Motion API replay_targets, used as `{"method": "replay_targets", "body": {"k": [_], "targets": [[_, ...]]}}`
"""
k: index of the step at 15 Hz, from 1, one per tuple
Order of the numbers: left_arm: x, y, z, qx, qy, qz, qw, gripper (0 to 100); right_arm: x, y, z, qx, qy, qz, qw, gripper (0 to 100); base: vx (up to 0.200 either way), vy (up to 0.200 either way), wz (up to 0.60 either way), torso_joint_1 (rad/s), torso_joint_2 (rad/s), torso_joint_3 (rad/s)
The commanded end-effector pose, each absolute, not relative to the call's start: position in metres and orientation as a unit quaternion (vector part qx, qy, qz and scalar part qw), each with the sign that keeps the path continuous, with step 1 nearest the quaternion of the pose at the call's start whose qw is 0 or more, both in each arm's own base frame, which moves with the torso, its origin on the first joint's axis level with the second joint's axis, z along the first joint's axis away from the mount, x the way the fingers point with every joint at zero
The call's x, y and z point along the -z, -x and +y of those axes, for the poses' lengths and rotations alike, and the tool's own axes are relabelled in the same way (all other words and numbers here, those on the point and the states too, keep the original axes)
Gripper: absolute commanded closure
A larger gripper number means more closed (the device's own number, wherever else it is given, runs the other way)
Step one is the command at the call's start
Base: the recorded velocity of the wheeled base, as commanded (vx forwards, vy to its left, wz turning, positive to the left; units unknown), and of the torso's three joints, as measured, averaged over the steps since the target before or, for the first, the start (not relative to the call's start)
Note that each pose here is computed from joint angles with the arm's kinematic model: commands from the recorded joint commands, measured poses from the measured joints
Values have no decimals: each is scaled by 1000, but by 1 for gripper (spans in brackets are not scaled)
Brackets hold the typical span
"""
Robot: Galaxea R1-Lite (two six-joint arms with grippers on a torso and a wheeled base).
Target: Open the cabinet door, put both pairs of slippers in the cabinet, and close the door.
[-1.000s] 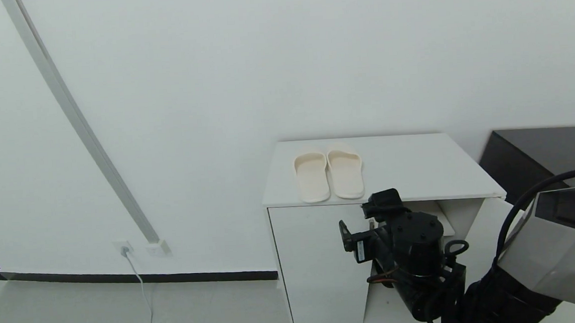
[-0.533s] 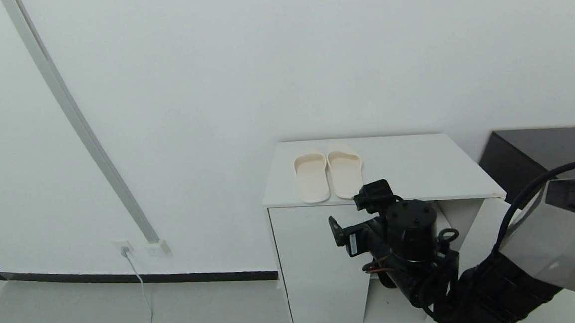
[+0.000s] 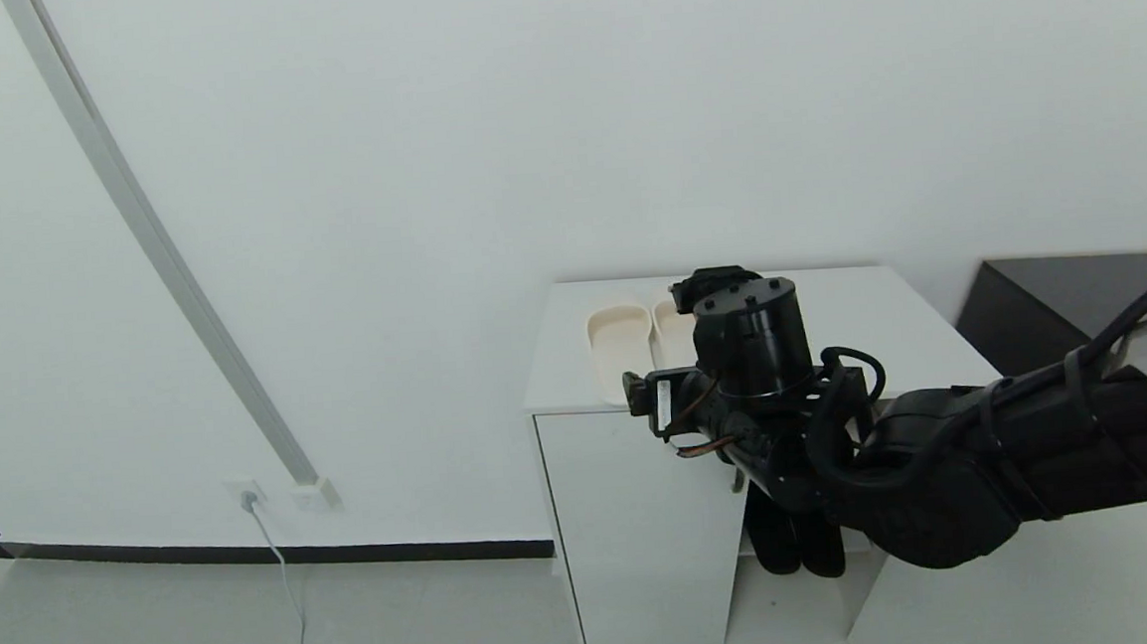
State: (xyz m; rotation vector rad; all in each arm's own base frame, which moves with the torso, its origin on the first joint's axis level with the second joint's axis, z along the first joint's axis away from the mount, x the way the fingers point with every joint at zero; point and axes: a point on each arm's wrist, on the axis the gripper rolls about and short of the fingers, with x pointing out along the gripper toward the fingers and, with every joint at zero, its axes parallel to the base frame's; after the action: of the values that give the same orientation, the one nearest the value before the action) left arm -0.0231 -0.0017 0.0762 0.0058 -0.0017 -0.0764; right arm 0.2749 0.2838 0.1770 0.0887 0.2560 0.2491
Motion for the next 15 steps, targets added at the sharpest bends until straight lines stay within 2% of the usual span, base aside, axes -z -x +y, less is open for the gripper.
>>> {"method": "replay_targets", "body": {"k": [1,9,13,15], "targets": [[-76,23,-2,38,-2,0,999,100,-181,-274,285,-125,-49,123,983,0,200,0,0,2,2,2],[-76,23,-2,38,-2,0,999,100,-147,-276,287,-119,-35,142,982,0,200,0,0,2,1,3],[-76,23,-2,38,-2,0,999,100,-112,-286,297,-111,-40,132,984,0,200,0,0,6,0,4],[-76,23,-2,38,-2,0,999,100,-103,-294,303,-109,-38,130,985,0,0,0,0,0,0,0]]}}
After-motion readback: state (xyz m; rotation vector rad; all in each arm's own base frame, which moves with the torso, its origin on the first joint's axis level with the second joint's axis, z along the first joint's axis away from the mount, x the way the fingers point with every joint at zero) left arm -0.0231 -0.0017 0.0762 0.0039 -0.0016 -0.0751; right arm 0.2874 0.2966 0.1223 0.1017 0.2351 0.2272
